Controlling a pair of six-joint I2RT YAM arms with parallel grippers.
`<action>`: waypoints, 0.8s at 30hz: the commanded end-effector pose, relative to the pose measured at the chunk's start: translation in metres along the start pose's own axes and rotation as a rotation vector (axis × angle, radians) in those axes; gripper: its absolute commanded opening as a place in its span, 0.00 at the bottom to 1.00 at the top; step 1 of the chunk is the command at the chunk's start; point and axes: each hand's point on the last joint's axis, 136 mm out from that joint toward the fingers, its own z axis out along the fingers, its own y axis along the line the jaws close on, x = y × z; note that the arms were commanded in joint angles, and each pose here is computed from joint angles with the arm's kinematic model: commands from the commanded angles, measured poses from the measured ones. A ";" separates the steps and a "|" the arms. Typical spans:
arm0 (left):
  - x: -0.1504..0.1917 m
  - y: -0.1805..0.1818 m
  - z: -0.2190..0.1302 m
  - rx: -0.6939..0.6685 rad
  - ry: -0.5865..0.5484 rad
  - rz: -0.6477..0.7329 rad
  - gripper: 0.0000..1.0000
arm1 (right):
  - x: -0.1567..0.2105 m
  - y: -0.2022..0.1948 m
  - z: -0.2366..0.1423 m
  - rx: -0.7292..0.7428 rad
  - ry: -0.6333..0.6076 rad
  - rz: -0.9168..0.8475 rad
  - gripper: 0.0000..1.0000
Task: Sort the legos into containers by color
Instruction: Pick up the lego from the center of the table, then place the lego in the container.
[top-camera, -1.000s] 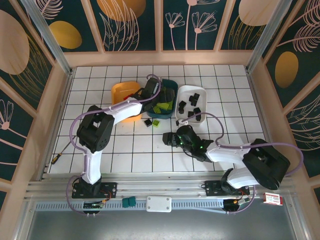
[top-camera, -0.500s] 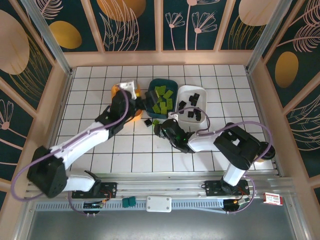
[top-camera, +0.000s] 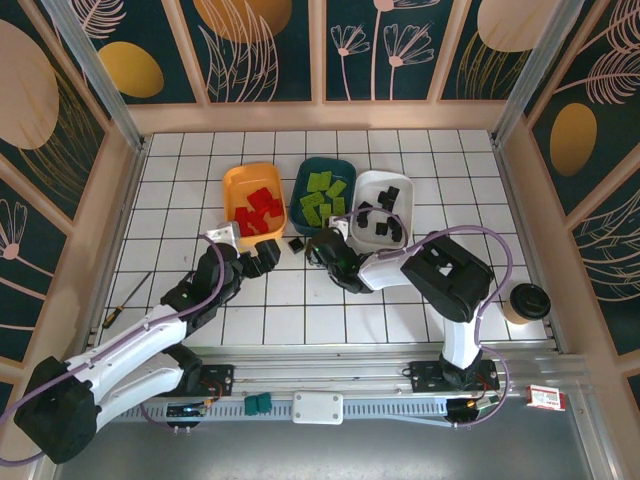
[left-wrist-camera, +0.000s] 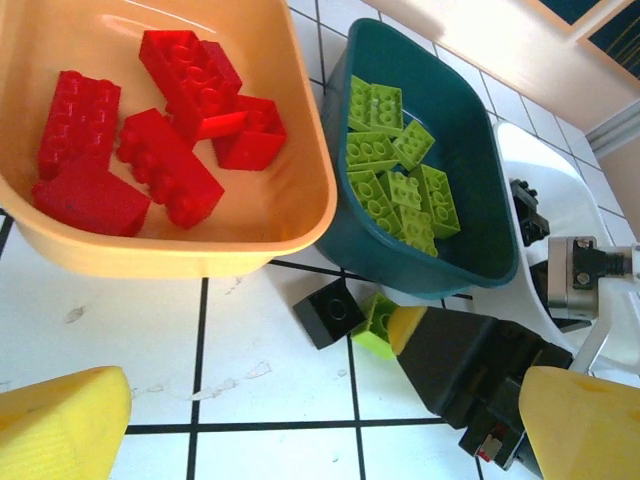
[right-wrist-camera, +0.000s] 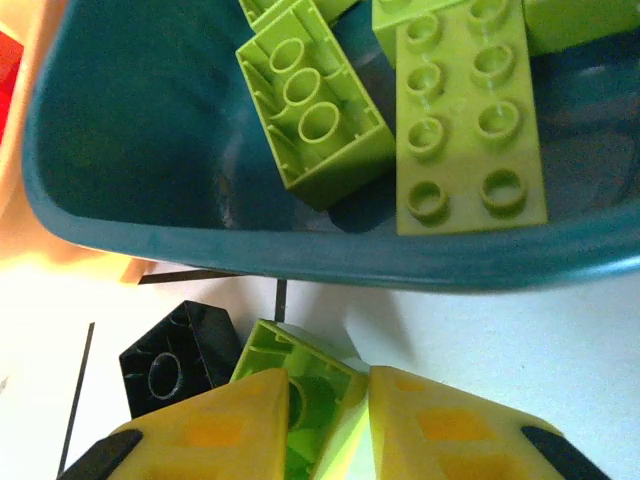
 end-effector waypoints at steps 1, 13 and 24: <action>0.001 0.008 -0.001 -0.032 -0.006 -0.006 0.98 | 0.010 -0.020 0.000 0.064 0.023 0.009 0.20; 0.008 0.004 0.008 -0.026 0.038 0.073 0.98 | 0.006 -0.014 -0.069 -0.042 0.046 -0.022 0.00; 0.035 0.003 0.039 -0.045 0.182 0.147 0.98 | -0.106 0.012 -0.078 -0.068 -0.126 -0.088 0.00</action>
